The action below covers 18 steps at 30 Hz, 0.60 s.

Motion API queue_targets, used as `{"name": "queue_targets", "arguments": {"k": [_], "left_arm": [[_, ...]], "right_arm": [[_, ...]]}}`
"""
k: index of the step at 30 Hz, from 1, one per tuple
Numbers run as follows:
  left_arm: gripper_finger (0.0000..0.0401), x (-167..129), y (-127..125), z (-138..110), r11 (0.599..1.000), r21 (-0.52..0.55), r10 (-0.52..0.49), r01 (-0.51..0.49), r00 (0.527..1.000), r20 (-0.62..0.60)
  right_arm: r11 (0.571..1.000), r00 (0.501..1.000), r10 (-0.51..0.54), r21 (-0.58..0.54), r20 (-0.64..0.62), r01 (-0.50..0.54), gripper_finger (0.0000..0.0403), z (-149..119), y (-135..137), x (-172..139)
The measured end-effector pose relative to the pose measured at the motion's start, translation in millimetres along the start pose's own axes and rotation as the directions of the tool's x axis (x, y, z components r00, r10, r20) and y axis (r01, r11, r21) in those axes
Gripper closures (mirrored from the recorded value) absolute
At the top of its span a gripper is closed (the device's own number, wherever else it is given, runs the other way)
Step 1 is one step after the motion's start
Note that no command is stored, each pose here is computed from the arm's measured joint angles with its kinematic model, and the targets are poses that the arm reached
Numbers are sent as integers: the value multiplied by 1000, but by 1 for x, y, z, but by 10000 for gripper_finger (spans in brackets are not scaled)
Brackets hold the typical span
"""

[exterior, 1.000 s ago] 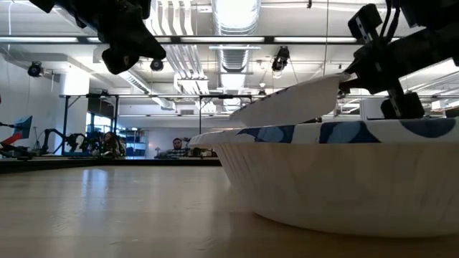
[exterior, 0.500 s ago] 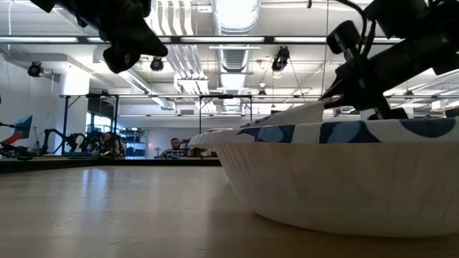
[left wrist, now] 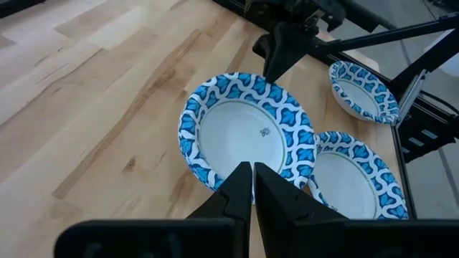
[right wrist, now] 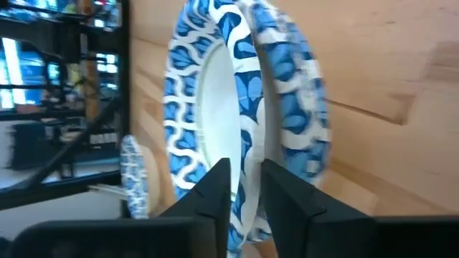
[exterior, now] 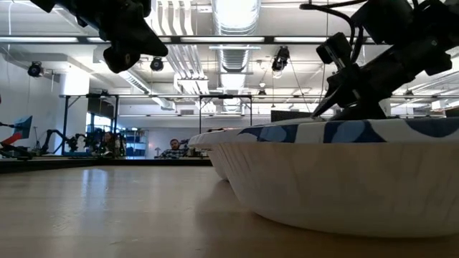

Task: Nest bowls inside each other
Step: Stack the white patterned bowl on top of the center white patterned bowl

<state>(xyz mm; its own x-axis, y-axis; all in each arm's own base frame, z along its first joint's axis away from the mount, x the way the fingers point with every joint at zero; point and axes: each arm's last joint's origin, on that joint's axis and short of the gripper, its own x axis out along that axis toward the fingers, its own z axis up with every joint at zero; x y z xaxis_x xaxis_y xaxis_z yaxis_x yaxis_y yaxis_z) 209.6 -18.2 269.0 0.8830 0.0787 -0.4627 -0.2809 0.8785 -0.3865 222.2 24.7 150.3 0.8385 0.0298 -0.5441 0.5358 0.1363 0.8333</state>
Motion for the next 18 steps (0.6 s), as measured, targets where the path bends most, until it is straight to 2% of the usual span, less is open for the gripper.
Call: {"name": "queue_targets", "arguments": {"k": [4,10,14,16,18], "left_arm": [[400,0,0,0,1000,1,2,-2,1000,-3],[400,0,0,0,1000,5,2,-2,1000,-3],[400,0,0,0,1000,6,2,-2,1000,-3],[400,0,0,0,1000,6,2,-2,1000,-3],[400,0,0,0,1000,6,2,-2,1000,-3]], "right_arm": [[1000,1000,-18,-25,-1,18,299,0,2,-3],[995,999,45,-87,4,-45,259,2,12,-12],[980,995,96,-175,8,-93,258,3,24,-19],[974,997,73,-217,6,-70,265,3,28,-22],[965,1000,2,-261,1,-2,274,4,30,-24]]}}
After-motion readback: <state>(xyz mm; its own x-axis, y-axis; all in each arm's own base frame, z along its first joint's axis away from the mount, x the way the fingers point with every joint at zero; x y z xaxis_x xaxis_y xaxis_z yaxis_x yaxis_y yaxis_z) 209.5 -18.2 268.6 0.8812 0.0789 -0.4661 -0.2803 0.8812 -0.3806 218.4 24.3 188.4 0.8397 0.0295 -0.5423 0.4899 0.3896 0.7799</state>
